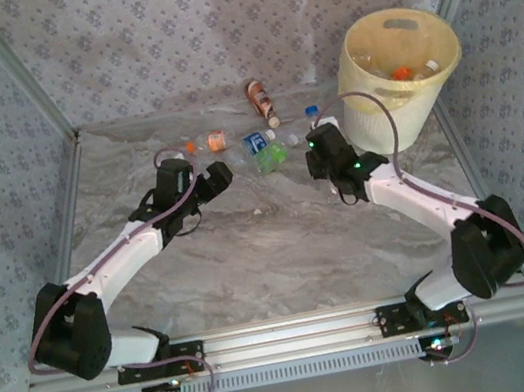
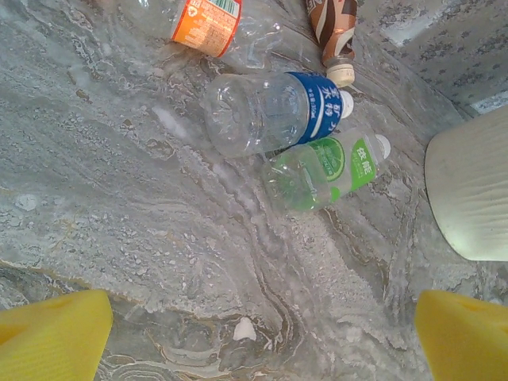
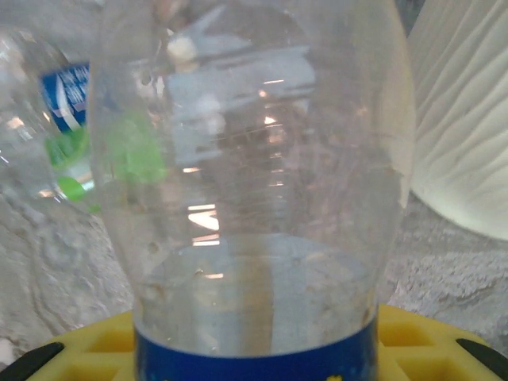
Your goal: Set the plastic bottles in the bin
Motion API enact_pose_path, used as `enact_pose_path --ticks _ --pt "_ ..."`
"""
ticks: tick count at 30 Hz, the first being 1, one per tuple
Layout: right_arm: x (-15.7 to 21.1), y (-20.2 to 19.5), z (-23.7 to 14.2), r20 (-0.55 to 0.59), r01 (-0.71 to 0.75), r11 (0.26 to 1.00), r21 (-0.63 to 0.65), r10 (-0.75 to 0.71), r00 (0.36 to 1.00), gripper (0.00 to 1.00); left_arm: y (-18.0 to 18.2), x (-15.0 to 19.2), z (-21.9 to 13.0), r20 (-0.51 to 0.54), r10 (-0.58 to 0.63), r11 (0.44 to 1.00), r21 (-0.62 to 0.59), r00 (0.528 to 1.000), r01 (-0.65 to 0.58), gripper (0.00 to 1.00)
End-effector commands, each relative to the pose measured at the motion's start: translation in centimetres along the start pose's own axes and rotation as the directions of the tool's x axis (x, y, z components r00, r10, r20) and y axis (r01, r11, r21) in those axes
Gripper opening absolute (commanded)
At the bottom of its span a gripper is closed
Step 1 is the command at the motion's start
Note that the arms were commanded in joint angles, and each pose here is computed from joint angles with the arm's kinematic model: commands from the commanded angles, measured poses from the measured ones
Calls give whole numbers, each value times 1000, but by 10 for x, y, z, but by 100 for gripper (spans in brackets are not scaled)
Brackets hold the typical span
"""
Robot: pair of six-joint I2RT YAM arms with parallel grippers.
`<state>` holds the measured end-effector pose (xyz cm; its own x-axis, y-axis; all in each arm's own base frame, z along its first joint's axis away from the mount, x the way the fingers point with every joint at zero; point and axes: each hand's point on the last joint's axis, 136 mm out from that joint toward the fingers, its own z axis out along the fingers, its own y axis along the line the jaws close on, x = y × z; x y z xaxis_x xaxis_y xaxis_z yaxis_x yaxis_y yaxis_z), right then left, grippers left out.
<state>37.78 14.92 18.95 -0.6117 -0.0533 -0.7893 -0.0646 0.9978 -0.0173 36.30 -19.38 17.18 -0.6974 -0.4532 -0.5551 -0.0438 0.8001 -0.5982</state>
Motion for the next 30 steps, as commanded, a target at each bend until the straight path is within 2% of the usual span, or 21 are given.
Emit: enact_pose_path --ticks 1,9,17,21,24,30 --pt "-34 4 -27 139 -4 998 -59 12 990 46 -6 -6 -1 4 -6 1000 20 1000 6 98" --pt "-106 -13 -92 422 -22 993 -115 69 904 46 -4 -4 1 -2 -10 1000 15 1000 10 98" --pt "-177 -60 -131 606 -76 991 -108 126 786 47 -5 -4 5 -9 -19 1000 15 1000 19 98" --pt "-212 -94 -135 644 -124 986 -107 164 748 47 -5 -3 5 -10 -22 1000 14 1000 22 98" --pt "-226 -122 -122 618 -186 975 -120 220 755 48 -4 -4 5 -7 -25 1000 11 1000 25 98" --pt "-256 -161 -96 593 -204 975 -84 214 776 50 -2 -5 2 2 -15 1000 1 1000 15 98"
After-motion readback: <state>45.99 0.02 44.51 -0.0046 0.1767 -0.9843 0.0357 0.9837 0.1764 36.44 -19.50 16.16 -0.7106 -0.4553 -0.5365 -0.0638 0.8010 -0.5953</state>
